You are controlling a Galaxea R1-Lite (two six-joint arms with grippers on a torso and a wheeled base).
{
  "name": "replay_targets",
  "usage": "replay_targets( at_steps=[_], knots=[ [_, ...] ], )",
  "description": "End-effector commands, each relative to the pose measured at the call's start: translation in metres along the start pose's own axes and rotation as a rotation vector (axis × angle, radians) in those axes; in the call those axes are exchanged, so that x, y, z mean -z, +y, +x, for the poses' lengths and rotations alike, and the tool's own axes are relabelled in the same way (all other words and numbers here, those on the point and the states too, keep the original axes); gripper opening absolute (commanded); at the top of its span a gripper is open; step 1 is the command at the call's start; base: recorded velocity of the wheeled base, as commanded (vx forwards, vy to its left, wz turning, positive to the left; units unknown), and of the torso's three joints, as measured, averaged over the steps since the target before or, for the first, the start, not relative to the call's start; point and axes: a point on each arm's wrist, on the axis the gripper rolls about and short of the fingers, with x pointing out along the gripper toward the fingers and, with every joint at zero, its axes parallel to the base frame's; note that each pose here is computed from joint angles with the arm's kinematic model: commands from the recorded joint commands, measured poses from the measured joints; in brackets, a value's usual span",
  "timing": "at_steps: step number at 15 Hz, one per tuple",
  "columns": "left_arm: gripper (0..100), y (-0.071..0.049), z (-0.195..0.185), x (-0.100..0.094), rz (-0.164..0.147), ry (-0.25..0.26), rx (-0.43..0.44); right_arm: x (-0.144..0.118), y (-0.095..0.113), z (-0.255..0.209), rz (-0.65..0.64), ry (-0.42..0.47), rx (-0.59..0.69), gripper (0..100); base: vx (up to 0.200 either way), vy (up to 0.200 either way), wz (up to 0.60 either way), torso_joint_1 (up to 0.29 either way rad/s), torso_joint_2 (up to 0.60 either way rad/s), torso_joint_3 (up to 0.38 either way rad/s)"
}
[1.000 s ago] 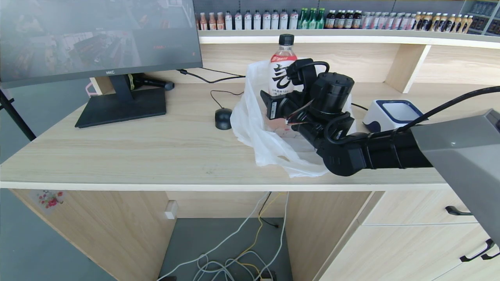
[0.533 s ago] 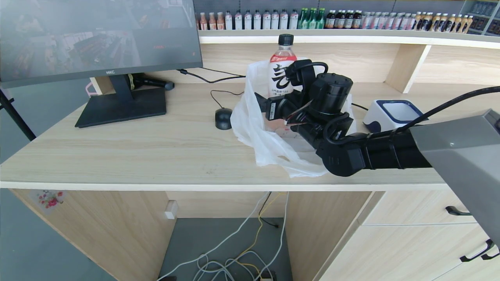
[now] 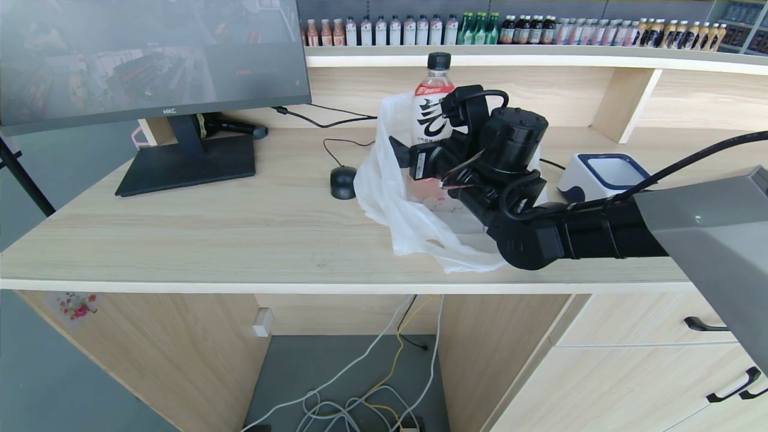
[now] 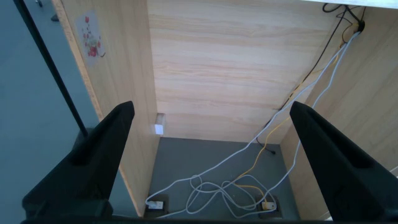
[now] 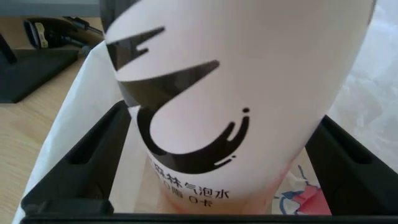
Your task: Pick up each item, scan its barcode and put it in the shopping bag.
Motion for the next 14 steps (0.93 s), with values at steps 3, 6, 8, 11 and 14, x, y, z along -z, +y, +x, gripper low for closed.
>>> replay_targets(
  at_steps=[3, 6, 8, 11, 14],
  knots=[
    [100, 0.000, 0.000, 0.000, 0.000, -0.001, 0.000, -0.016, 0.000, -0.007, -0.006, -0.028, -0.002, 100, 0.000, 0.000, 0.00, 0.000, 0.00, 0.000],
    [100, 0.000, 0.000, 0.000, 0.000, -0.001, 0.000, -0.026, 0.000, -0.016, -0.009, -0.026, 0.004, 100, 0.000, 0.000, 0.00, 0.000, 0.00, 0.000],
    [100, 0.000, 0.000, 0.000, 0.000, -0.001, 0.000, -0.035, 0.004, -0.021, -0.006, -0.052, 0.009, 100, 0.000, 0.000, 0.00, 0.000, 0.00, 0.000],
    [100, 0.000, 0.000, 0.000, 0.000, -0.001, 0.000, -0.050, 0.017, -0.041, 0.007, -0.066, -0.023, 100, 0.000, 0.000, 0.00, 0.000, 0.00, 0.000],
    [100, 0.000, 0.000, 0.000, 0.000, -0.001, 0.000, -0.060, 0.018, -0.072, 0.002, -0.087, -0.014, 100, 0.000, 0.000, 0.00, 0.000, 0.00, 0.000]
  ],
)
